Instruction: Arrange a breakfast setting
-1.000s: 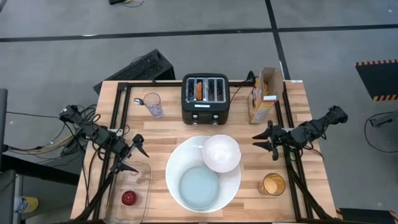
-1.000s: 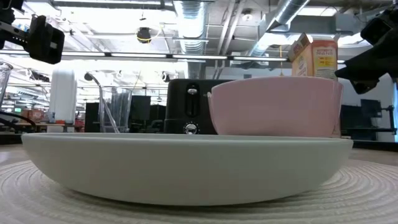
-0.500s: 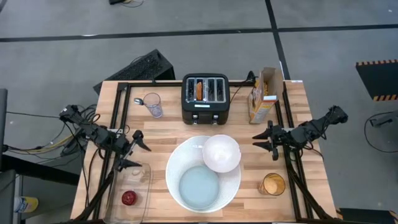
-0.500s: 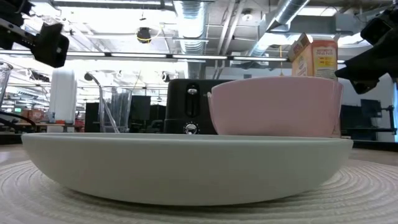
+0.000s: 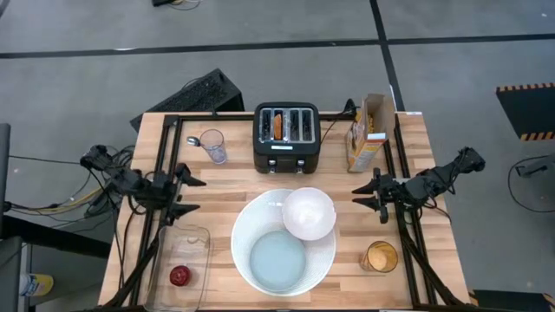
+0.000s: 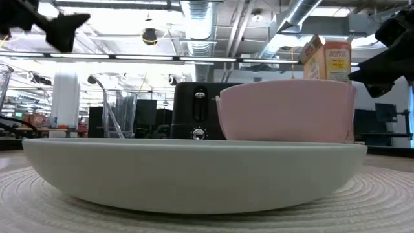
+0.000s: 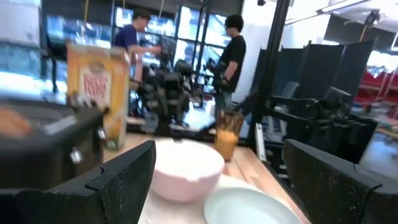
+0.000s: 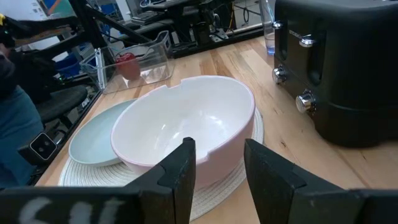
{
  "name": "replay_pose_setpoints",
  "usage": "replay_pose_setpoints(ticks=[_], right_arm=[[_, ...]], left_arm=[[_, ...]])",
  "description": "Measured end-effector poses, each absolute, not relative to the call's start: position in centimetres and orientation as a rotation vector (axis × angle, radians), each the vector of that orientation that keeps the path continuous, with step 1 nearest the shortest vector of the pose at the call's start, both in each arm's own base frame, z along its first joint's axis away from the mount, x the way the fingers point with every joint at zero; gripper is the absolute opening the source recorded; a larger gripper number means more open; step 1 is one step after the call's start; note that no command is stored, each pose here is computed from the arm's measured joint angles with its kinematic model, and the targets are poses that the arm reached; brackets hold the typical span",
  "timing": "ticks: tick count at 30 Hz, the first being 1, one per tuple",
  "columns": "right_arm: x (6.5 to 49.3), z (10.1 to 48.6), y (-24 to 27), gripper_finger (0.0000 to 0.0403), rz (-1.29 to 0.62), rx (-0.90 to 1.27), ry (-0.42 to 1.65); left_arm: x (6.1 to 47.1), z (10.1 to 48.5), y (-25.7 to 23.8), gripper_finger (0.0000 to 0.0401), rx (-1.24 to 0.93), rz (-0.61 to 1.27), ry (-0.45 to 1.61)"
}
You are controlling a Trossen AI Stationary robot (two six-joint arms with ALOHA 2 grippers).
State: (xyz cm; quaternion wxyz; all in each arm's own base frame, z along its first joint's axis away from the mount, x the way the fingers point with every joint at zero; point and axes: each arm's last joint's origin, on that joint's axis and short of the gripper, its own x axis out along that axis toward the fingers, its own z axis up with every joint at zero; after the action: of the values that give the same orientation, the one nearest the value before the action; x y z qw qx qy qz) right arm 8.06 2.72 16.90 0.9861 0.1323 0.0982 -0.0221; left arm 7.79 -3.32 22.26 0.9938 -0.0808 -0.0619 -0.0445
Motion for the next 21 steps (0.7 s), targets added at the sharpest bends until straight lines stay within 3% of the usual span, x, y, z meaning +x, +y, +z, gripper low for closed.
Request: replay_pose_setpoints(ticks=[11, 21], right_arm=[[8.1, 16.9, 2.7, 0.0159, -0.044, 0.266, 0.197], [8.1, 16.9, 2.7, 0.0159, -0.044, 0.266, 0.197]], left_arm=[[8.3, 29.5, -2.7, 0.0339, 0.003, 0.254, -0.033], [10.9, 33.6, -2.9, 0.0339, 0.121, 0.422, -0.054]])
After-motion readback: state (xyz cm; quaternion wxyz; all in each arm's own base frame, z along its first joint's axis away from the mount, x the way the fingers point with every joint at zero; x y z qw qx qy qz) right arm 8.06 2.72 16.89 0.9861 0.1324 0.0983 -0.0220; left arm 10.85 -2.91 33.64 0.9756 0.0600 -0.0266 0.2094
